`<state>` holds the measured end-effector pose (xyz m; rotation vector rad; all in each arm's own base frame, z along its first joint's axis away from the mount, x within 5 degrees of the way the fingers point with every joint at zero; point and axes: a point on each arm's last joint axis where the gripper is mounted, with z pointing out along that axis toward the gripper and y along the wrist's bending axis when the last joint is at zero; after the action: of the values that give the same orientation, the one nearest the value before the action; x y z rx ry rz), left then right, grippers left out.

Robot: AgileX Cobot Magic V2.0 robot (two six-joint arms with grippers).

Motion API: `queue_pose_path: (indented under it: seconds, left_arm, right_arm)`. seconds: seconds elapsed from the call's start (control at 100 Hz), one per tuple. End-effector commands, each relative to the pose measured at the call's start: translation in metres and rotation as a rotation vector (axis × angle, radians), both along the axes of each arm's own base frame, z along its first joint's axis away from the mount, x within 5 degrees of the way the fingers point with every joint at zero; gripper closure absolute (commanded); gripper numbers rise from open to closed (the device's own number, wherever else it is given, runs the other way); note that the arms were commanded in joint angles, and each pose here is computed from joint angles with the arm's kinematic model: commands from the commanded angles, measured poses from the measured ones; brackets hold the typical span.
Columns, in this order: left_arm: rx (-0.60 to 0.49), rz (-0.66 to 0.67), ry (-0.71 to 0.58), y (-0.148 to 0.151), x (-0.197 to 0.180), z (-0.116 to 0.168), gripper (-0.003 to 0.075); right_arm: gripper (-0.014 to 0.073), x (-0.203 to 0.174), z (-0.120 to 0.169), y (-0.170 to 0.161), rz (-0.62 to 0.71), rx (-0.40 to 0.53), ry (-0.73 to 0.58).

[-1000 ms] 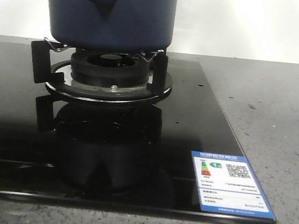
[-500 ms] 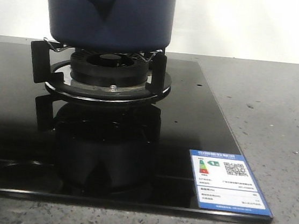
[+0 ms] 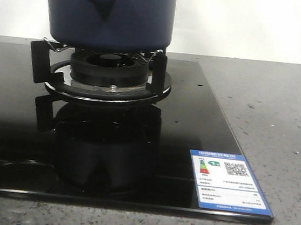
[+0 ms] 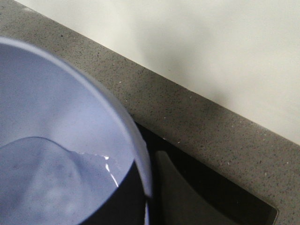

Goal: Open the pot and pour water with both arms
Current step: 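Tilt the blue bowl over the open pot with the right gripper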

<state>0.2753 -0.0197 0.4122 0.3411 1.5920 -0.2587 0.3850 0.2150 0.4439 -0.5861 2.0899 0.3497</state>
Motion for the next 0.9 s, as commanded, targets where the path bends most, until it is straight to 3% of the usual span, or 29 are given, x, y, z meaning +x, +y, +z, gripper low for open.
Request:
queue_pose_path:
  seconds: [0.0, 0.26, 0.45, 0.89]
  left_arm:
    - [-0.060, -0.001, -0.062, -0.001, -0.009, 0.021, 0.0318]
    - [-0.059, 0.005, -0.062, 0.001, -0.009, 0.021, 0.0318]
    - [-0.060, 0.013, -0.057, 0.003, -0.007, 0.020, 0.0318]
    - [-0.061, 0.005, -0.041, 0.003, -0.003, 0.016, 0.0318]
  right_arm:
    - [0.0652, -0.019, 0.047, -0.012, -0.011, 0.084, -0.190]
    - [0.0652, -0.022, 0.052, -0.015, -0.019, 0.098, -0.234]
    - [0.0652, -0.027, 0.039, -0.018, -0.028, 0.117, -0.270]
    - [0.0652, -0.058, -0.004, -0.038, -0.069, 0.308, -0.617]
